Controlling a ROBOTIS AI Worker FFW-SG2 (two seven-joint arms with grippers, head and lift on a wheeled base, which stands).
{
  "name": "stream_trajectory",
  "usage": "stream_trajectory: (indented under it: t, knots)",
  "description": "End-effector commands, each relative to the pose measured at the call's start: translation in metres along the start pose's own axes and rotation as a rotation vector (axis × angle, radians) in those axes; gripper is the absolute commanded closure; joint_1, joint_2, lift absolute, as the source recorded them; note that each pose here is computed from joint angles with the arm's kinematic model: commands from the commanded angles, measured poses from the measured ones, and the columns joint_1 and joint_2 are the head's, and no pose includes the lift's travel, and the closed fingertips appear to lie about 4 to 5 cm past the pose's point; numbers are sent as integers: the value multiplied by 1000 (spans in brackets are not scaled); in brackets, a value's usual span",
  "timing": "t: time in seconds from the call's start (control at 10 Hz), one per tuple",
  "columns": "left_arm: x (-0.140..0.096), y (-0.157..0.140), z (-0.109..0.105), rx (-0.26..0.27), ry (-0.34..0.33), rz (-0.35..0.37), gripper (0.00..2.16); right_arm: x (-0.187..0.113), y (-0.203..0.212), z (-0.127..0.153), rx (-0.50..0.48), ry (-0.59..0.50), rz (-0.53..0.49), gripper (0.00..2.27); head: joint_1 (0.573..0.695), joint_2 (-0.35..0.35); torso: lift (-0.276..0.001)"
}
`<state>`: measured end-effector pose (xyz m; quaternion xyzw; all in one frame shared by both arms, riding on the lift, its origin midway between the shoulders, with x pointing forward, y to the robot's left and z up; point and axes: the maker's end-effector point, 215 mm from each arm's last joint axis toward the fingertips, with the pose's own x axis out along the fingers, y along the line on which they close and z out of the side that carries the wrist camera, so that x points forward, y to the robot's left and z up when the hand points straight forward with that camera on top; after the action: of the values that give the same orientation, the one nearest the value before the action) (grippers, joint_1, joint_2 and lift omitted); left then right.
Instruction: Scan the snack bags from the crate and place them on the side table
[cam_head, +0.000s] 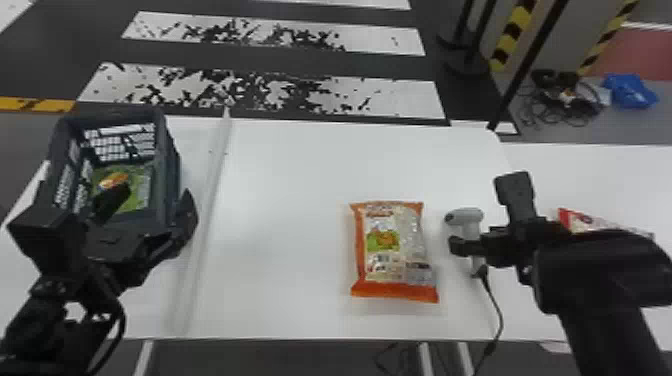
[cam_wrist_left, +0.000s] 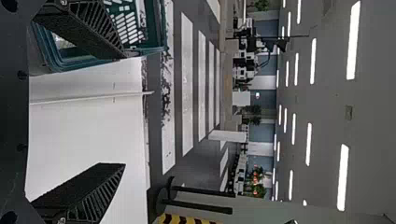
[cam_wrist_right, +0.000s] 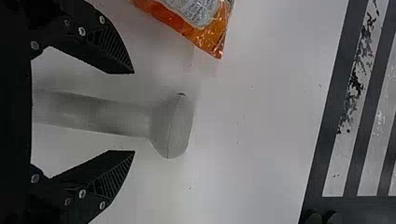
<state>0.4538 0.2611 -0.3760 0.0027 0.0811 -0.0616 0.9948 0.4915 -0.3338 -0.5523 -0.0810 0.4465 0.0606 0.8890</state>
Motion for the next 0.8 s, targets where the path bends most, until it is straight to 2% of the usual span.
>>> stream_trajectory:
  t: [0.0, 0.1, 0.2, 0.6, 0.7]
  knots:
    - [0, 1, -1, 0, 1, 1, 39, 4, -2, 0, 5, 3, 9, 930, 695, -86, -50]
    - [0, 1, -1, 0, 2, 1, 39, 5, -2, 1, 7, 3, 7, 1683, 695, -86, -50]
    - [0, 0, -1, 0, 2, 0, 39, 5, -4, 2, 5, 2, -7, 2229, 695, -86, -50]
    - [0, 0, -6, -3, 11, -1, 39, 3, -5, 7, -3, -26, -8, 2256, 695, -88, -50]
    - [0, 1, -7, -2, 13, 1, 39, -5, -8, 7, 5, -28, -17, 2256, 695, -89, -50]
